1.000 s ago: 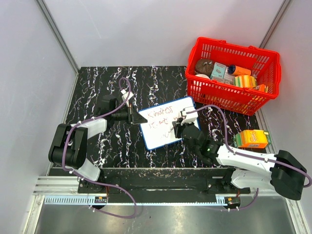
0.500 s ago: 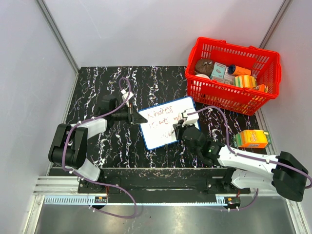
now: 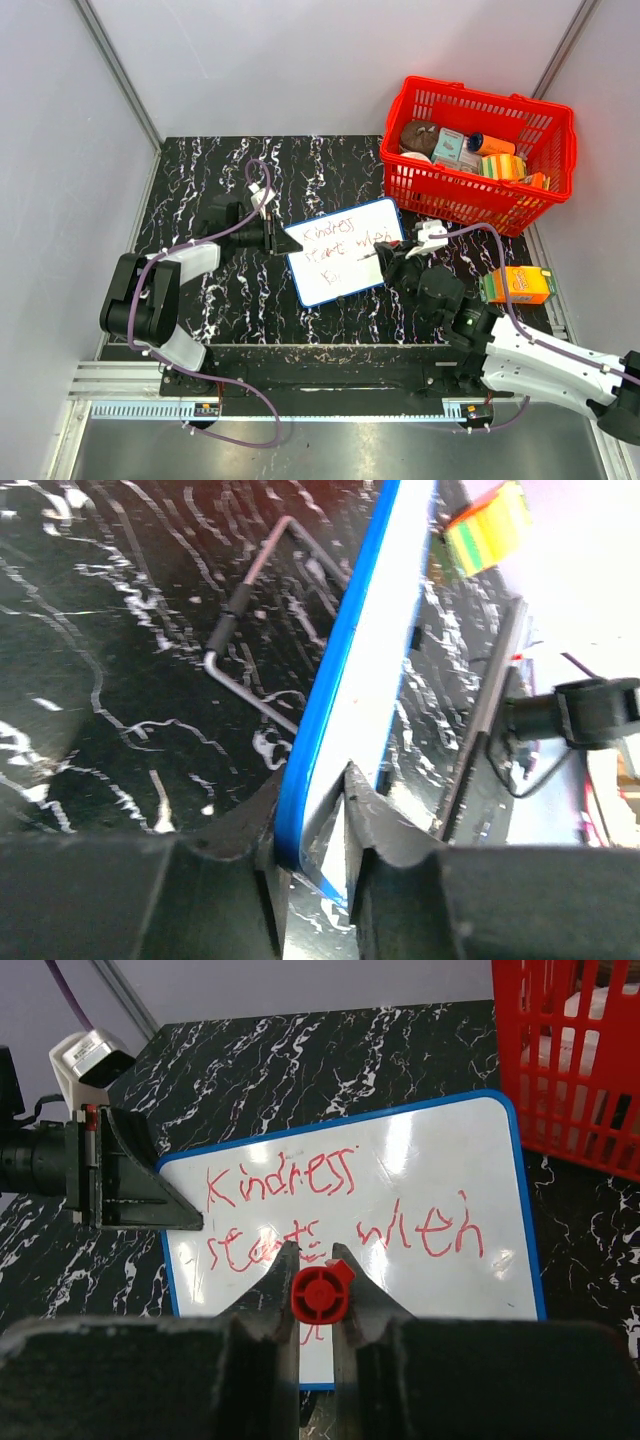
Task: Write a sentence on the whiteboard
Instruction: Put down the whiteboard on the whiteboard stand.
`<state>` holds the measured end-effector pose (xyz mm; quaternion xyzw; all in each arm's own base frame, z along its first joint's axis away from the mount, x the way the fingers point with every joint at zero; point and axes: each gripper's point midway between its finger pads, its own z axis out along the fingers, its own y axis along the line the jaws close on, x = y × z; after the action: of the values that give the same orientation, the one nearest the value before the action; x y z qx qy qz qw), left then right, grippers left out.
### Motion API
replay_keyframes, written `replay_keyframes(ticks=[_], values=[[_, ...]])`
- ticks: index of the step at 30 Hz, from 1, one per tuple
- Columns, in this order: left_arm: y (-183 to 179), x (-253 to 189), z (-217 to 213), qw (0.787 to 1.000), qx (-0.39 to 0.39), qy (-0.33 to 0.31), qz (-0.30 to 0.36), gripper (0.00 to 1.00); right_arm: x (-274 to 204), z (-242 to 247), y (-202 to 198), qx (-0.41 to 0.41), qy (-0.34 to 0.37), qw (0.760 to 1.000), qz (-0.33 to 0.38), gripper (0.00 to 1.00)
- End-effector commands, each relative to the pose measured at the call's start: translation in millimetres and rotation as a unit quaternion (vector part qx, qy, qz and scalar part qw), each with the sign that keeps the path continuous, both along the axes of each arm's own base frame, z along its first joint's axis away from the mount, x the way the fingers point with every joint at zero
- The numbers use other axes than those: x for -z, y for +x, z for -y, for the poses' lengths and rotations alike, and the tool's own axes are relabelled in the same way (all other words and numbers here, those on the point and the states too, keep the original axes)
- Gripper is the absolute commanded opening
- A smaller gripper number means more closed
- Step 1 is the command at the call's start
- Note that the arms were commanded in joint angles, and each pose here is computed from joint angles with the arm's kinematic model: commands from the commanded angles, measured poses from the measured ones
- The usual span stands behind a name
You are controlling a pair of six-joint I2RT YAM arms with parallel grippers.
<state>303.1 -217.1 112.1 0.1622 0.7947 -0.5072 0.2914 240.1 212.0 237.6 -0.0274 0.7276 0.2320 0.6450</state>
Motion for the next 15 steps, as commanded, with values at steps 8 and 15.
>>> replay_keyframes(ticks=[8,15], values=[[39,13,-37,0.975,-0.127,0.135,0.122,0.64,-10,14,-10,0.005,0.037,0.999,-0.024,0.0],[28,-38,-39,0.956,-0.175,0.136,0.193,0.87,10,23,-30,-0.004,0.087,0.993,-0.082,0.0]])
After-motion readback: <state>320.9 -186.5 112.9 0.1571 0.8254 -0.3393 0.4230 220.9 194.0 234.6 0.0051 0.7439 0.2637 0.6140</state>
